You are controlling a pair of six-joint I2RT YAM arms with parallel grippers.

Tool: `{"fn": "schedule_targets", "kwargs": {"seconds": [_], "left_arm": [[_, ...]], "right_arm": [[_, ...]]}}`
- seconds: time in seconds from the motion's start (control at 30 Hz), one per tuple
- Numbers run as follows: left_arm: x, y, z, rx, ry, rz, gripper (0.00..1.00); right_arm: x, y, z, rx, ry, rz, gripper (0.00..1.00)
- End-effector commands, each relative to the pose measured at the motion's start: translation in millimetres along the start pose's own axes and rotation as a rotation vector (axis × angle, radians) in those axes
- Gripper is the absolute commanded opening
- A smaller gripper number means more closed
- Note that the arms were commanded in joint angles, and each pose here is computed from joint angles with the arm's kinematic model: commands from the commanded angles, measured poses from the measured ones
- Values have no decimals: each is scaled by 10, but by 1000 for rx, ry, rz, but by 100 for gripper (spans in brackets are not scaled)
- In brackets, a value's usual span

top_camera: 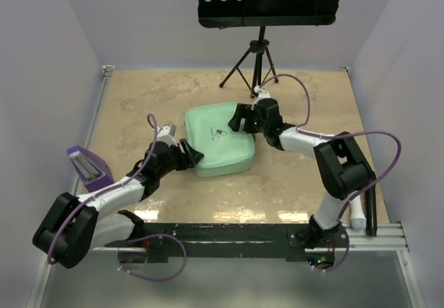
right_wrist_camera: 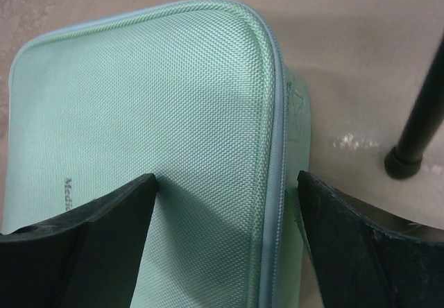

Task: Organize the medicine kit

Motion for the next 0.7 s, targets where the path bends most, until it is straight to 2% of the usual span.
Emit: {"fn": "schedule_targets", "kwargs": {"seconds": [0.0, 0.23, 0.37, 0.47, 0.53, 0.63, 0.67], "left_arm": [[244, -339, -165, 306, 103, 26, 60], [527, -390, -324, 360, 173, 39, 59], [477, -318, -409, 250, 120, 31, 66], [333, -282, -500, 155, 30, 30, 76], [209, -271, -553, 95, -38, 37, 81], [48, -314, -614, 38, -83, 72, 86], [56, -275, -634, -5, -62, 88, 87]], "right_arm": [[-99, 311, 186, -168, 55, -82, 86], [-110, 584, 428, -199, 93, -176, 86], [-196, 742, 431, -125, 47, -189, 89], [-426, 785, 217, -67, -52, -153, 98], [-580, 816, 49, -29, -104, -134, 98], [-819, 867, -285, 18, -194, -121, 99], [-870, 878, -394, 24, -216, -117, 98]]}}
Point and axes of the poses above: each gripper's point midway between its finger pads, its own z axis out along the fingers, its own y axis along the line the jaws close on, x = y × z, the point moved 8 cm from there along -z, back along the fingers, and after that the axes turned 2 degrees about -z, right-handed, at the moved point
